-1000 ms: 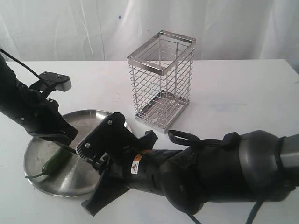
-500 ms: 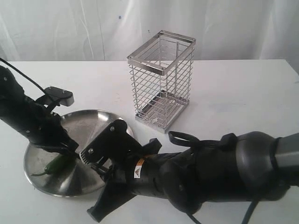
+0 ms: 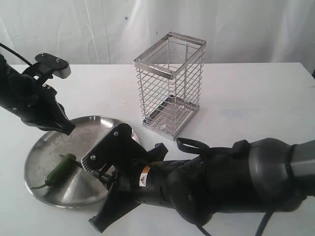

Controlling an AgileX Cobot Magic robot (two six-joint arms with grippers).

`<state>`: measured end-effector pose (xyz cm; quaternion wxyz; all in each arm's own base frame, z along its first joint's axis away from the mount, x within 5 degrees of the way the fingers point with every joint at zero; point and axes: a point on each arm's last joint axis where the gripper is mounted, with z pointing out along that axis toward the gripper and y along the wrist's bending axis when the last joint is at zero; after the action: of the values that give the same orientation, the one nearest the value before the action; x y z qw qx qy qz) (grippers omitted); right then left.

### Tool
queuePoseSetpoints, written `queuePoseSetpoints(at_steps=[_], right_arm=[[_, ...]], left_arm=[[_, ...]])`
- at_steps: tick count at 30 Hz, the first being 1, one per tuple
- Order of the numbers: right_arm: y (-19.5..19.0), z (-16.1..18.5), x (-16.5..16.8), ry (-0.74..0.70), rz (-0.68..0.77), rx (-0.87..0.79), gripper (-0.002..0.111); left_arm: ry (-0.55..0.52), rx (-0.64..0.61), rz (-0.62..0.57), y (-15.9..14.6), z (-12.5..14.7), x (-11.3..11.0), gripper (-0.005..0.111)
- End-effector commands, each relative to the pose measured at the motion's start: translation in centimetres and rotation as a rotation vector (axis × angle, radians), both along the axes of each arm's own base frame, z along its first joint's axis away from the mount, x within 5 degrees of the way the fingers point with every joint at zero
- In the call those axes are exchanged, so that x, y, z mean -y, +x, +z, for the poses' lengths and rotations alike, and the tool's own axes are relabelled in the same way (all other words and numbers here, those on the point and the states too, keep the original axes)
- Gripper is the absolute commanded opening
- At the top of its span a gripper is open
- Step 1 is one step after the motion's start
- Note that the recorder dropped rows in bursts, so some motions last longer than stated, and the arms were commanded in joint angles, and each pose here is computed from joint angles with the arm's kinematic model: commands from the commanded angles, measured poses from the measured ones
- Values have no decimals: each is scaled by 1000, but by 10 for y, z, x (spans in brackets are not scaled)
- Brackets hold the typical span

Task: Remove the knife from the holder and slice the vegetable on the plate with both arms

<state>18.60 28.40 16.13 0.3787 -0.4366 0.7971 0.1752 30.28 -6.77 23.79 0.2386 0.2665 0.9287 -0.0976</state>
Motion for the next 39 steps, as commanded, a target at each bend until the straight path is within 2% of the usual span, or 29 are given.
queuePoseSetpoints(at_steps=[1,12,21,22,28,31,36,39], right_arm=[[0,3,0,0,18,25,0],[5,-17,-6,-34,13,10,0],[8,-13,-12,-25,16,11,0],[8,-13,-13,-22,16,13,0],[8,-13,-13,-23,16,12,0],[8,-13,-13,-24,17,10,0],[8,-13,-13,-24,17,10,0],[8,-13,-13,-24,17,10,0]], left_arm=[[45,-39,16,-6,-3,-3,0],[84,-12,33,-12,-24,-9,0],[57,-11,62,-15,-30,-8,0],[22,-29,75,-16,-30,-6,0],[16,-138,60,-12,-54,-2,0],[-4,-140,77,-10,-58,-1,0],[-61,-116,17,-8,-57,6,0],[-43,-197,5,-5,-83,6,0]])
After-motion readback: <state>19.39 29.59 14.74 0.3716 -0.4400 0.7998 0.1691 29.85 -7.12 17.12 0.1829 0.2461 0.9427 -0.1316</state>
